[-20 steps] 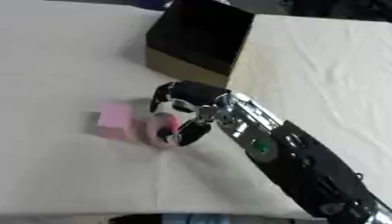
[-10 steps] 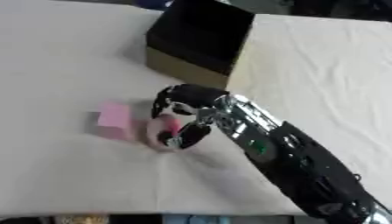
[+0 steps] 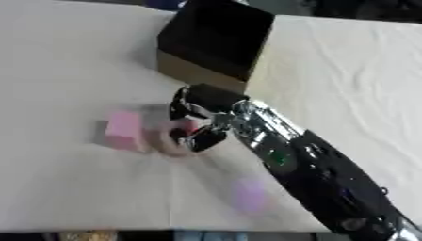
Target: Pick up objects on the table and place them in the box.
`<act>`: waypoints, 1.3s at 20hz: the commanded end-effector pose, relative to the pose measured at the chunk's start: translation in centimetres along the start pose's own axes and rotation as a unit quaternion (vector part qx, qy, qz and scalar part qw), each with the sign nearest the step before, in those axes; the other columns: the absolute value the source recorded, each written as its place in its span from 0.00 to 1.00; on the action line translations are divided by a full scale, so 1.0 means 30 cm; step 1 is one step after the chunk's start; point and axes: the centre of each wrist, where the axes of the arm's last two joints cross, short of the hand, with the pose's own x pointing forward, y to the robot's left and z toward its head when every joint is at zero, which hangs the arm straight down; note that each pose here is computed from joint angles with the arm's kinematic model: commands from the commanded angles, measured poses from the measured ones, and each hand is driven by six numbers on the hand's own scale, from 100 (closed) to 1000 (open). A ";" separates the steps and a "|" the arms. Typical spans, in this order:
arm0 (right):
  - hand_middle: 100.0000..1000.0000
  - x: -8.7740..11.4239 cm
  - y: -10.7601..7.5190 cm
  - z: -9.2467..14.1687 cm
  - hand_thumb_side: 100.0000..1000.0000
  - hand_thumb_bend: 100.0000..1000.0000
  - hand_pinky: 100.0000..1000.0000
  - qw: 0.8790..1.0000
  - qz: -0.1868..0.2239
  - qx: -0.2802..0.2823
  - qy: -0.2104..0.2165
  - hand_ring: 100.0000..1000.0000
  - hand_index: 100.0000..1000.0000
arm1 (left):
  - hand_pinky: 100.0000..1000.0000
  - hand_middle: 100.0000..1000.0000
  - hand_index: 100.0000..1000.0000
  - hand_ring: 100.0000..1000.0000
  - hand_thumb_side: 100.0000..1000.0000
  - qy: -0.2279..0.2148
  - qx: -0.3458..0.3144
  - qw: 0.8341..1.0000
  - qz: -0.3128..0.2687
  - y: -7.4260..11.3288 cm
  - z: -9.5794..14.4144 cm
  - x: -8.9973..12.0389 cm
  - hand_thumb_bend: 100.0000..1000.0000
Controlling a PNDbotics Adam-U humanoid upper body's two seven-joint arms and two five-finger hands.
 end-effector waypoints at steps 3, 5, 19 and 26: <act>0.48 0.030 -0.096 0.031 0.01 0.00 0.69 0.999 -0.015 -0.034 -0.009 0.61 0.47 | 0.69 0.66 0.86 0.66 1.00 -0.017 0.005 1.000 -0.001 0.018 -0.022 0.016 0.36; 0.49 0.047 -0.140 0.045 0.01 0.00 0.69 0.999 -0.018 -0.044 -0.016 0.61 0.48 | 0.68 0.65 0.86 0.66 1.00 -0.018 0.005 1.000 -0.001 0.018 -0.022 0.016 0.36; 0.50 0.001 -0.597 0.231 0.00 0.00 0.70 0.973 0.028 -0.225 0.044 0.62 0.48 | 0.68 0.65 0.86 0.66 1.00 -0.026 -0.004 1.000 -0.001 0.016 -0.032 0.022 0.35; 0.50 -0.084 -0.728 0.256 0.00 0.00 0.70 0.949 0.045 -0.297 0.101 0.62 0.47 | 0.68 0.65 0.86 0.66 1.00 -0.037 -0.009 0.999 0.004 0.008 -0.045 0.032 0.35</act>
